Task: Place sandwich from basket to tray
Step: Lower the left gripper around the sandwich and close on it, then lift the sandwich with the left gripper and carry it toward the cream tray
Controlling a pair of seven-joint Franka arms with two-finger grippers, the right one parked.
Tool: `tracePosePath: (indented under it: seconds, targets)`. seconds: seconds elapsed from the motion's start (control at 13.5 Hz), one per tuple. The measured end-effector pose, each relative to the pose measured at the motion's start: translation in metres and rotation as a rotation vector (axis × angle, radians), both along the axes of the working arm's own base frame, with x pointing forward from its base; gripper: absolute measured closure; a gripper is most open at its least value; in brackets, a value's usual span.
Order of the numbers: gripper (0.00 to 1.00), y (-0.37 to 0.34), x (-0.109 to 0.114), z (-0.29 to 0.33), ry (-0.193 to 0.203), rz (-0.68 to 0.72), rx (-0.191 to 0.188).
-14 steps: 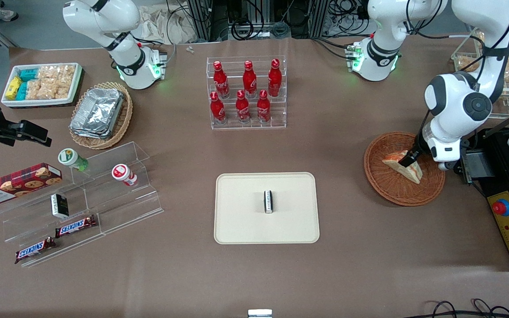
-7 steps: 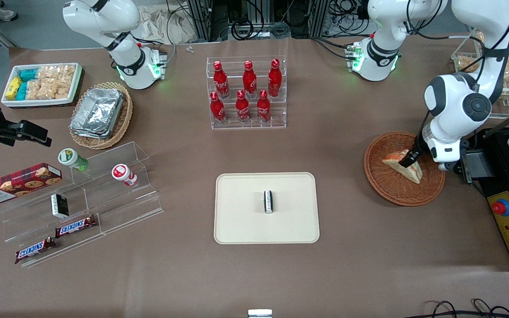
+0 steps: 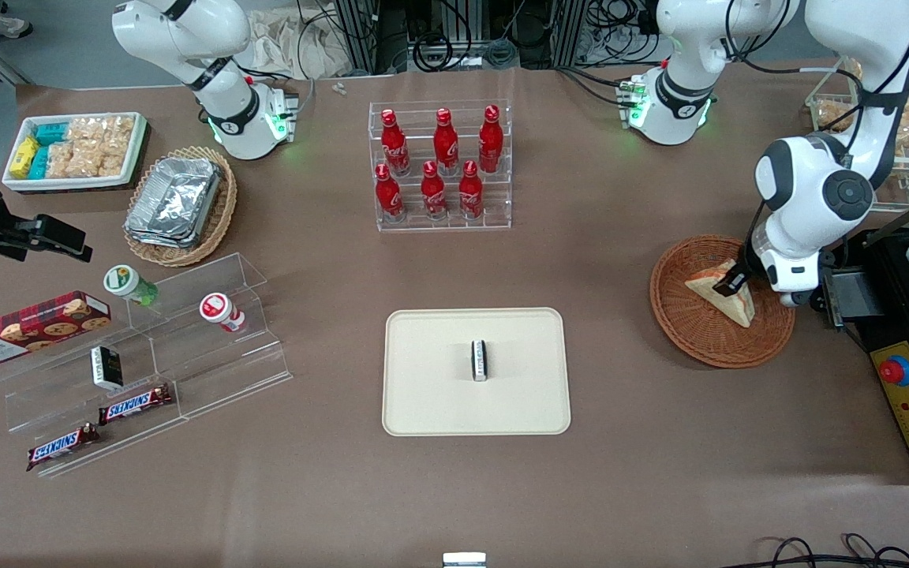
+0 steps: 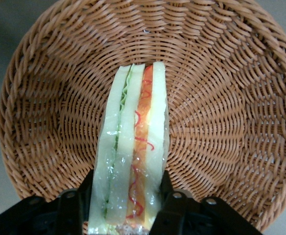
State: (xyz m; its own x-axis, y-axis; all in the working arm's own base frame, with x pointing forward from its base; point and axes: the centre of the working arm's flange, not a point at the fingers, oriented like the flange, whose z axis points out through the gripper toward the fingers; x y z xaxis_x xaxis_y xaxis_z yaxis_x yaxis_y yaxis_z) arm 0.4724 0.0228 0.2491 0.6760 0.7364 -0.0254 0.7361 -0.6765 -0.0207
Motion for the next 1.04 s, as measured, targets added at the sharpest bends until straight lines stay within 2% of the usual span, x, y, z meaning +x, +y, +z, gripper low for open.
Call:
tracePosePath:
  seconds: [0.15, 0.22, 0.37, 0.52, 0.59, 0.81, 1.04]
  targets:
    - [0.69, -0.001, 0.002, 0.001, -0.009, -0.002, 0.000]
    - [0.73, -0.002, 0.004, 0.005, -0.020, -0.007, 0.001]
    - [0.74, -0.008, 0.010, 0.027, -0.022, -0.053, 0.002]
    - [0.74, -0.023, 0.023, 0.078, 0.029, -0.175, -0.005]
    - [0.74, -0.037, 0.032, 0.113, 0.038, -0.256, -0.006]
    - [0.84, -0.111, 0.050, 0.183, 0.013, -0.535, -0.002]
    - [0.84, -0.186, 0.052, 0.180, 0.015, -0.700, -0.018]
